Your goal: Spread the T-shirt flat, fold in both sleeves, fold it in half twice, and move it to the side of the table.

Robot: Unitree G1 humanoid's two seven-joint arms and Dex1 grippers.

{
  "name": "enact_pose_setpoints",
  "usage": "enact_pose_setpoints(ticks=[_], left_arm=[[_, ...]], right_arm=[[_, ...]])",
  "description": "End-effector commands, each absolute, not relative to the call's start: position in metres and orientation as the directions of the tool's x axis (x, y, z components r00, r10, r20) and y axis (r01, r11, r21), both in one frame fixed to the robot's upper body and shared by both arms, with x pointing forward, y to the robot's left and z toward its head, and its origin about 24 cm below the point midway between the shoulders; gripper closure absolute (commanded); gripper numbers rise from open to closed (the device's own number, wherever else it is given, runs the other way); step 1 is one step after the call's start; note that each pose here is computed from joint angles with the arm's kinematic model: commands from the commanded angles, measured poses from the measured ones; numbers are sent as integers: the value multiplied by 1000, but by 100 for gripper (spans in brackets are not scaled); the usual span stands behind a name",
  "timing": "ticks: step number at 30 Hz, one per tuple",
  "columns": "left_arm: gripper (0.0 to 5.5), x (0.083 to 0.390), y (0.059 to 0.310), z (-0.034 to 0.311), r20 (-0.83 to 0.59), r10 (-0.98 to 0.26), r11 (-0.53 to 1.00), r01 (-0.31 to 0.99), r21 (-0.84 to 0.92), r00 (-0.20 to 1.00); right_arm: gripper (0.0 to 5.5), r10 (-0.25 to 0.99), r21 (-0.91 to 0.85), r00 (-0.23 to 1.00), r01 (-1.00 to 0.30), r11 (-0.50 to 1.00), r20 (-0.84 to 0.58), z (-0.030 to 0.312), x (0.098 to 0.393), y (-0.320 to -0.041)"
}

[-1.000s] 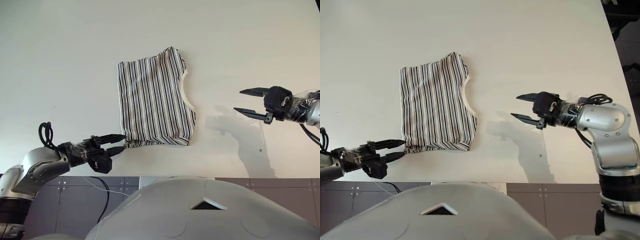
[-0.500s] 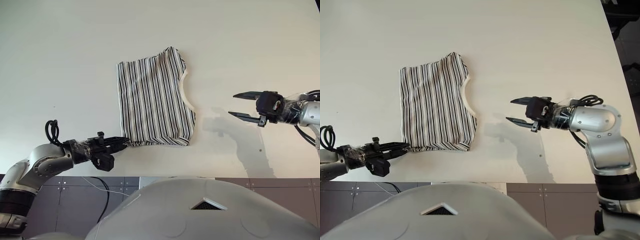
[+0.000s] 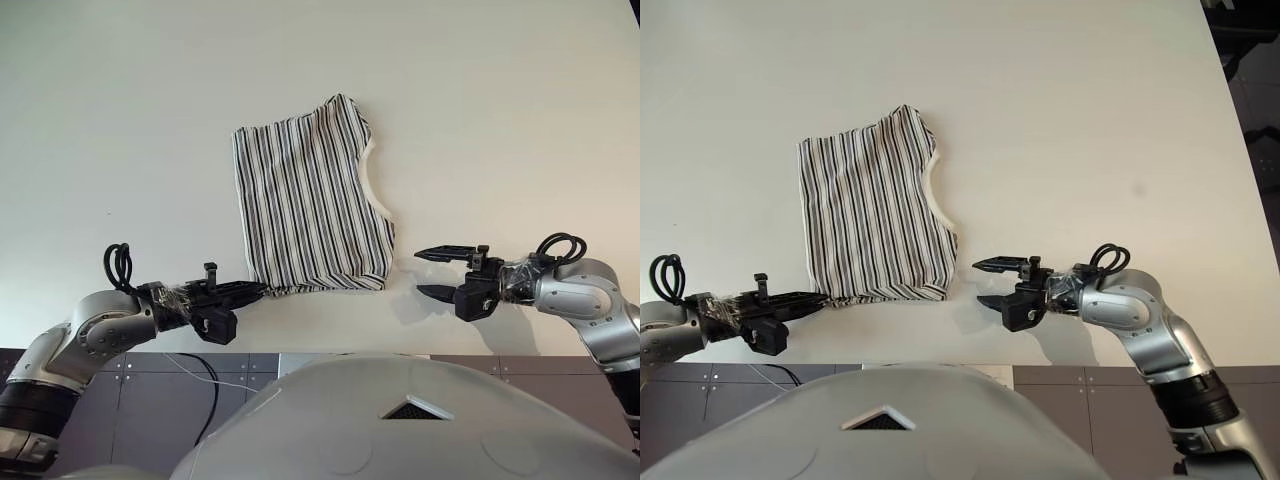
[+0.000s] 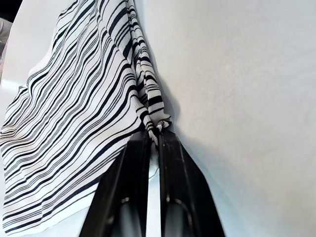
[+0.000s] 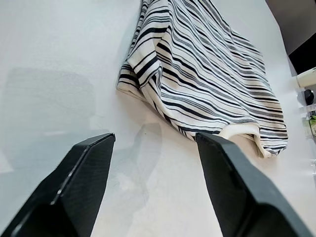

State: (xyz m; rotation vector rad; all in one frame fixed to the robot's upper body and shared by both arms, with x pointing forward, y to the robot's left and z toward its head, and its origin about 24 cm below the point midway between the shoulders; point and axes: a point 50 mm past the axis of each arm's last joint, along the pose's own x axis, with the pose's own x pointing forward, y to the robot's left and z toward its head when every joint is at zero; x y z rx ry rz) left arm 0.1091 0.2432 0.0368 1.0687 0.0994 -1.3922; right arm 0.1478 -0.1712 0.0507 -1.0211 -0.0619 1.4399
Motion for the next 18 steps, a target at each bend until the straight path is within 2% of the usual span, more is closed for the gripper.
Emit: enact_pose_setpoints(ticks=[1,8,18], left_arm=[[540,101,235,35,-637,-733,-182,832,524,240],[540,101,227,40,-630,-745,-207,823,530,218],[540,101,223,43,-623,-753,-213,817,536,212]], right_arm=[[249,814,-614,166,-743,-268,-556,39,149,-169],[249,801,-621,120,-702,-350,-587,13,150,-161],[249,822,-623,50,-678,-390,-568,10,150,-152]])
